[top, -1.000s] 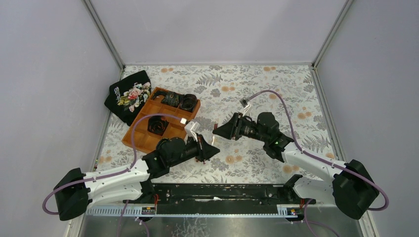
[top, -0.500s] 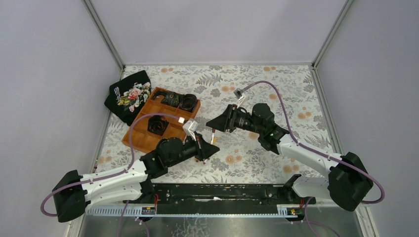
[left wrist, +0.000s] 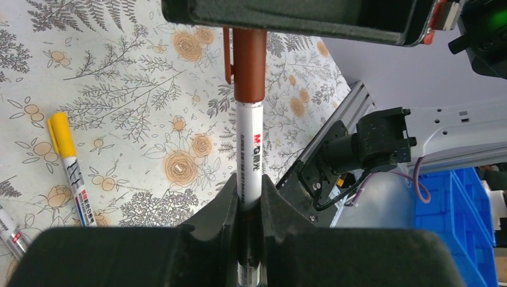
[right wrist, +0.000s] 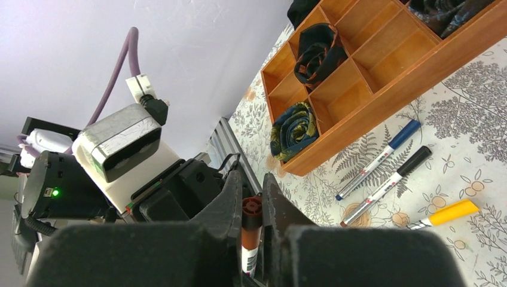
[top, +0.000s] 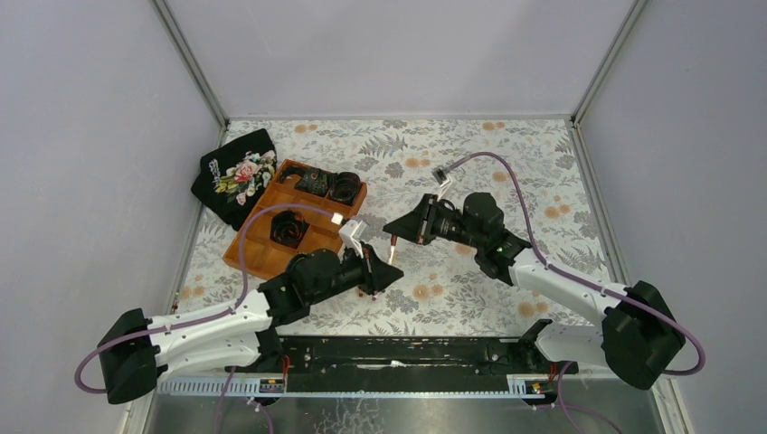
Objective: Insert the pens into the pen caps
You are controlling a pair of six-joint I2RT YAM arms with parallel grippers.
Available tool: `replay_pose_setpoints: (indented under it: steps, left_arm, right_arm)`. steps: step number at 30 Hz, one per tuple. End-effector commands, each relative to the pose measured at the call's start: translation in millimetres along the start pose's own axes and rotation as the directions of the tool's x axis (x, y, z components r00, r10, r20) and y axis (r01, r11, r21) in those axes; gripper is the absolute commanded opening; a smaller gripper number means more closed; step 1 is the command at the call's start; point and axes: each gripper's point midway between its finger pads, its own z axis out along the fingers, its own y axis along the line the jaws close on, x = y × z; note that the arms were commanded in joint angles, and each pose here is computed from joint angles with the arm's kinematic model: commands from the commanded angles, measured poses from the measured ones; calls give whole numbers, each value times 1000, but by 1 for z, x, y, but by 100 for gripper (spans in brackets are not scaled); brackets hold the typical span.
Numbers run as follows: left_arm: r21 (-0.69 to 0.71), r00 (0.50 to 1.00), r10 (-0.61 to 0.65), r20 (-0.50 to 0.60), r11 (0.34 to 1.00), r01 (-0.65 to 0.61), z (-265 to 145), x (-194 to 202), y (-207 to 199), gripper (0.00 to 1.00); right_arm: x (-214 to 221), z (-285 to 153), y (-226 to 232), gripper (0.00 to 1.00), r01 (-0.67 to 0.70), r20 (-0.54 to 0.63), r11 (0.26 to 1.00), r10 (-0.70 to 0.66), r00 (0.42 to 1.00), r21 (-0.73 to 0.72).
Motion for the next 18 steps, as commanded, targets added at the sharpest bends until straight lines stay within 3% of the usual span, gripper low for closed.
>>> replay_pose_setpoints:
  steps: [1, 18]
  left_arm:
    - [28, 978, 52, 203, 998, -59, 5, -67, -30, 0]
    - [168, 952, 40, 304, 981, -95, -5, -132, -52, 0]
  right_arm:
    - [44, -13, 1, 0, -57, -140, 998, 54, 989, -20]
    - [121, -25, 1, 0, -126, -348, 992, 107, 931, -31]
